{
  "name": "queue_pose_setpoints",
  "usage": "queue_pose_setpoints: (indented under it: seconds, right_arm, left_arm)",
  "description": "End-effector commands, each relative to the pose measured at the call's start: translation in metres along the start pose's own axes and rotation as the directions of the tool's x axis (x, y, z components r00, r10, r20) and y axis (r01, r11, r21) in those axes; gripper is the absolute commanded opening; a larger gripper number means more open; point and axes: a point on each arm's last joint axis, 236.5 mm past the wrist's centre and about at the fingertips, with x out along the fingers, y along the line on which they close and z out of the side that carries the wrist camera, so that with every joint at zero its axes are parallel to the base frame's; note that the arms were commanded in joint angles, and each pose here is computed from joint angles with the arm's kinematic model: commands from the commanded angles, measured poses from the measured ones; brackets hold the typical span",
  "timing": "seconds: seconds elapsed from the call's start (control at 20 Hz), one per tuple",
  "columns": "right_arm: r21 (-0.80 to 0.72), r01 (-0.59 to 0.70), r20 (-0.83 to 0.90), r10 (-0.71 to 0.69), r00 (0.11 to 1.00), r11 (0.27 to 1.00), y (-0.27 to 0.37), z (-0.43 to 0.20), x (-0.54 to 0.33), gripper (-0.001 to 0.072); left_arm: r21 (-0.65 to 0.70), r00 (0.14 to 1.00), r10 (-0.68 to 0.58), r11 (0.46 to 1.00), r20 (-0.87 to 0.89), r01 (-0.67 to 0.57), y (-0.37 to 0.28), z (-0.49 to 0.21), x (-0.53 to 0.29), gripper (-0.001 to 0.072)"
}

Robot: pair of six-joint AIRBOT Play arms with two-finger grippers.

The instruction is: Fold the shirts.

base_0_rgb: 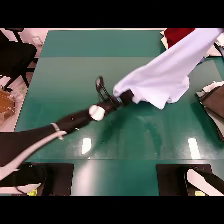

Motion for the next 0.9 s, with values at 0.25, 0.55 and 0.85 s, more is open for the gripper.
queue_pose_setpoints:
  seconds: [0.25, 0.55, 0.85]
  right_arm:
    - [0.192, -0.150, 0.369, 0.070, 0.927, 0.970, -0.009, 0.107, -0.074, 0.0020]
    - [0.141, -0.296, 0.340, 0.234, 0.911, 0.945, 0.066, 0.091, -0.086, 0.0020]
    - [-0.041, -0.431, 0.263, 0.426, 0.866, 0.901, 0.199, 0.038, -0.154, 0.0020]
  left_arm:
    - [0.616, 0.962, 0.263, 0.745, 0.080, -0.255, 0.003, 0.130, -0.182, 0.0022]
    - [0.782, 0.844, 0.327, 0.337, 0.425, -0.524, -0.056, 0.212, -0.318, 0.0025]
    - [0.793, 0.827, 0.084, 0.247, 0.556, -0.558, -0.163, 0.234, -0.402, 0.0025]
